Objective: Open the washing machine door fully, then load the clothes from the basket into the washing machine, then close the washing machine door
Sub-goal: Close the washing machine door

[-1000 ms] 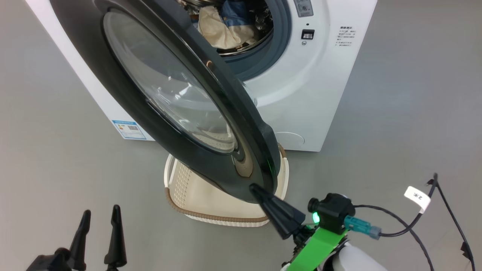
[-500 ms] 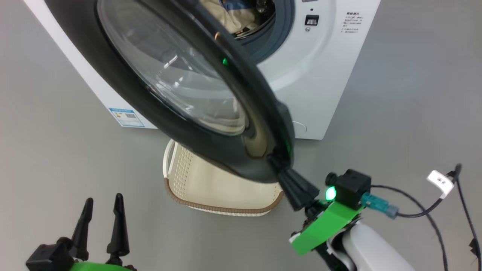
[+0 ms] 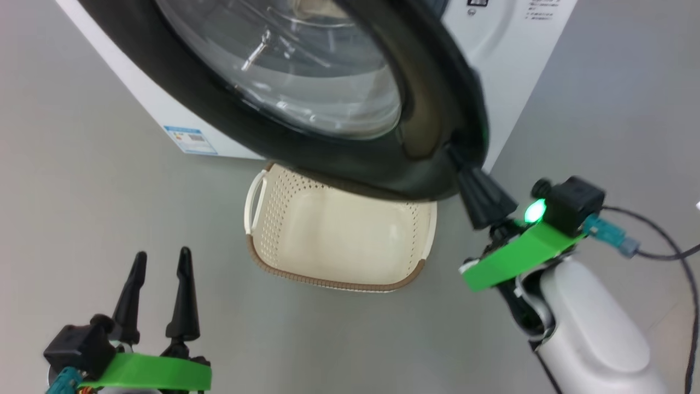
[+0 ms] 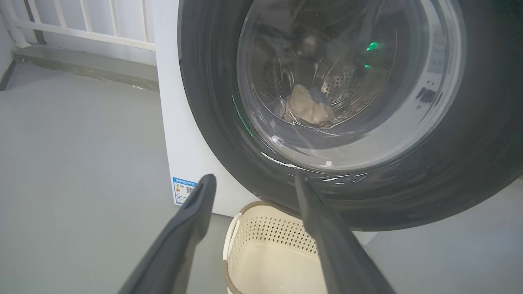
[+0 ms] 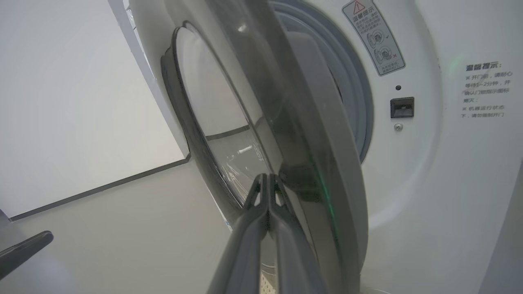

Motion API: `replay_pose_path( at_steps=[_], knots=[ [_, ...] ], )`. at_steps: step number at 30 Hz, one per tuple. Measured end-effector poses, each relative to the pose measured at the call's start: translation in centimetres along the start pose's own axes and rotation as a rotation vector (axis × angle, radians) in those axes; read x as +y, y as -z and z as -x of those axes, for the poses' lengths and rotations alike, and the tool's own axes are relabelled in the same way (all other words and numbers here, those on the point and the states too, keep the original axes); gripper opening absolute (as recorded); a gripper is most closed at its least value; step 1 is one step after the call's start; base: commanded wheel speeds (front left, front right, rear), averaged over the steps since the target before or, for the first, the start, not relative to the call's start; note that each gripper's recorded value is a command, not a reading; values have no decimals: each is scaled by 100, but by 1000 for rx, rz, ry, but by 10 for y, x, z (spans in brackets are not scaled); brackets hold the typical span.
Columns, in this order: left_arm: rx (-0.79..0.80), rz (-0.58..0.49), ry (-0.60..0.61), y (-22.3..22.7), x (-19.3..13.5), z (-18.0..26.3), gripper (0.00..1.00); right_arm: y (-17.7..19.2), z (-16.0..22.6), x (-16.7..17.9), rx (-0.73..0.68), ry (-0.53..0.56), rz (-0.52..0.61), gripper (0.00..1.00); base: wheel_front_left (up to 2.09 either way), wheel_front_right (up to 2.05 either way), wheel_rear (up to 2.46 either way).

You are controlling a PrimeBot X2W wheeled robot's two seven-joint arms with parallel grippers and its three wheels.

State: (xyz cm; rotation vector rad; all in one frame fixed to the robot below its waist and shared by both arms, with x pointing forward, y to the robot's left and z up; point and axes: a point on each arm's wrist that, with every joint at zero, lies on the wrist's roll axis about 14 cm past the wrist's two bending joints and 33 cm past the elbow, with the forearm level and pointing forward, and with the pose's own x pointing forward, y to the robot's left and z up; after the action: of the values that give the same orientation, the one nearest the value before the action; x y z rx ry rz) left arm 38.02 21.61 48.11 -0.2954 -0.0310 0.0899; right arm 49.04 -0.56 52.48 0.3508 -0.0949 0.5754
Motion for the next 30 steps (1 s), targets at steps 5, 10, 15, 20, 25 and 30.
replay_pose_path(
  at_steps=[5,10,15,20,25,30],
  knots=[
    [1,-1,5,2,-2,-7,100,-3,-18,-17,-12,11,26,0,0,0,0],
    [2,-7,3,3,-1,-13,100,-9,-37,-33,-38,29,38,0,0,0,0],
    [20,5,-1,9,-1,-13,100,-13,-54,-47,-60,48,38,0,0,0,0],
    [13,1,10,8,-4,-22,100,-17,-69,-62,-88,74,30,0,0,0,0],
    [16,-4,2,10,-1,-26,100,-19,-84,-75,-111,98,24,0,0,0,0],
    [28,-8,-9,13,3,-25,100,-21,-94,-85,-131,121,15,0,0,0,0]
  ],
)
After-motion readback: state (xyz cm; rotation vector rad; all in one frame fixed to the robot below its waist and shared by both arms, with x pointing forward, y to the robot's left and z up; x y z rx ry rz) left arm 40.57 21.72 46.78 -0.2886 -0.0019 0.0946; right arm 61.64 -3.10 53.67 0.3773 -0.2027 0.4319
